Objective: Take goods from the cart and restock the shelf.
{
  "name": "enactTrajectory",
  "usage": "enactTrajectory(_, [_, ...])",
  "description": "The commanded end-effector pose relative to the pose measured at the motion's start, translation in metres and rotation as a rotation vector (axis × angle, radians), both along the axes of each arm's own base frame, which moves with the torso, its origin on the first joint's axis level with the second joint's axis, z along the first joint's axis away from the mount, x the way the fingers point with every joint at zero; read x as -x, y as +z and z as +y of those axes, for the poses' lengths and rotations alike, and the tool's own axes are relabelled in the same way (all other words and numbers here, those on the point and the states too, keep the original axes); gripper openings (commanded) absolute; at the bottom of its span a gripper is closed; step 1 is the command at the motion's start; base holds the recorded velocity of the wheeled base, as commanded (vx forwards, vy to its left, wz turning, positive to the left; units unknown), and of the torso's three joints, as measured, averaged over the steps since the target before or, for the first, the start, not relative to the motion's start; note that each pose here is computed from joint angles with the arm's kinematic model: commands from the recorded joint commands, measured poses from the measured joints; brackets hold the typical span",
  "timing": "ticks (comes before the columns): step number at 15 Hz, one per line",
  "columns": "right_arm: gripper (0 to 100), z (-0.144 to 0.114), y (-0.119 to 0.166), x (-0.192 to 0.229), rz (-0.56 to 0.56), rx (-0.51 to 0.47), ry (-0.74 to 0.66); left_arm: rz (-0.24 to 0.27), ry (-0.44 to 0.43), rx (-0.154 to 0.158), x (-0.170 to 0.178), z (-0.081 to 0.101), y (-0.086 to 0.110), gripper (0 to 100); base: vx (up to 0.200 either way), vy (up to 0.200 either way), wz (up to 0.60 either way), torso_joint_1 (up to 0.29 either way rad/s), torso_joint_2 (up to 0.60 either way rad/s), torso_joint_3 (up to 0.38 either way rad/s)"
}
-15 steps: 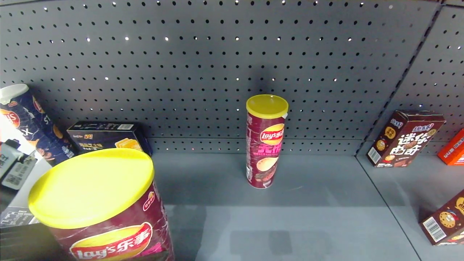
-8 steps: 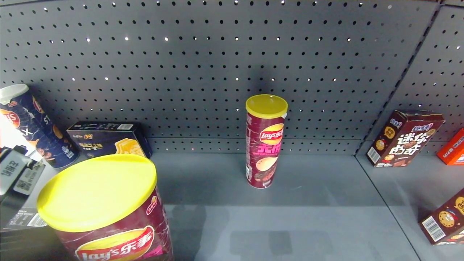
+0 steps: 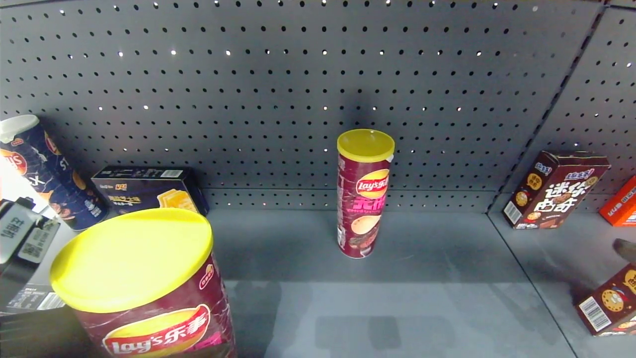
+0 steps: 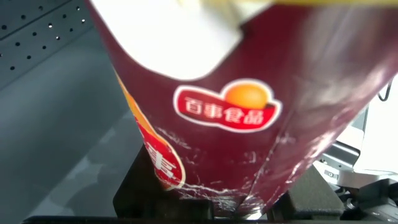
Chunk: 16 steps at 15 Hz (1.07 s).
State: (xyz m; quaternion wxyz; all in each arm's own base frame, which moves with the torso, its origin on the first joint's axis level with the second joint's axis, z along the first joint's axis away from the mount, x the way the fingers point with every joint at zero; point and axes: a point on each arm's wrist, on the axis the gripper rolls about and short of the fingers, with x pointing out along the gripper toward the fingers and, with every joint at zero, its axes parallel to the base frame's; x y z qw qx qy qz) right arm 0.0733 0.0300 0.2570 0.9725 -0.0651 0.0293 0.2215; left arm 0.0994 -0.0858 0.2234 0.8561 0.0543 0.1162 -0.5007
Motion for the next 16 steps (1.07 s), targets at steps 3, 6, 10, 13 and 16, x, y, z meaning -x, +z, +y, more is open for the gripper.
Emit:
enactTrajectory(3, [100, 0.031, 0.001, -0.049, 0.117, 0.044, 0.078, 0.003, 0.003, -0.002, 0.000, 0.000, 0.000, 0, 0.000, 0.000, 0.00, 0.000, 0.00, 0.000])
enactTrajectory(6, [100, 0.048, 0.003, -0.079, 0.109, 0.039, 0.104, 0.004, 0.004, -0.002, 0.000, 0.000, 0.000, 0, 0.000, 0.000, 0.00, 0.000, 0.00, 0.000])
enactTrajectory(10, [100, 0.062, -0.003, -0.107, 0.144, 0.057, 0.113, 0.002, 0.021, -0.006, -0.001, 0.001, -0.001, 0, 0.000, 0.000, 0.00, 0.000, 0.00, 0.000])
enactTrajectory(13, [100, 0.075, -0.006, -0.112, 0.128, 0.046, 0.160, 0.006, 0.041, -0.009, -0.002, 0.002, -0.001, 0, 0.000, 0.000, 0.00, 0.000, 0.00, 0.000])
enactTrajectory(16, [100, 0.085, -0.010, -0.115, 0.155, 0.047, 0.229, 0.008, 0.042, -0.010, -0.002, 0.003, -0.001, 0, 0.000, 0.000, 0.00, 0.000, 0.00, 0.000])
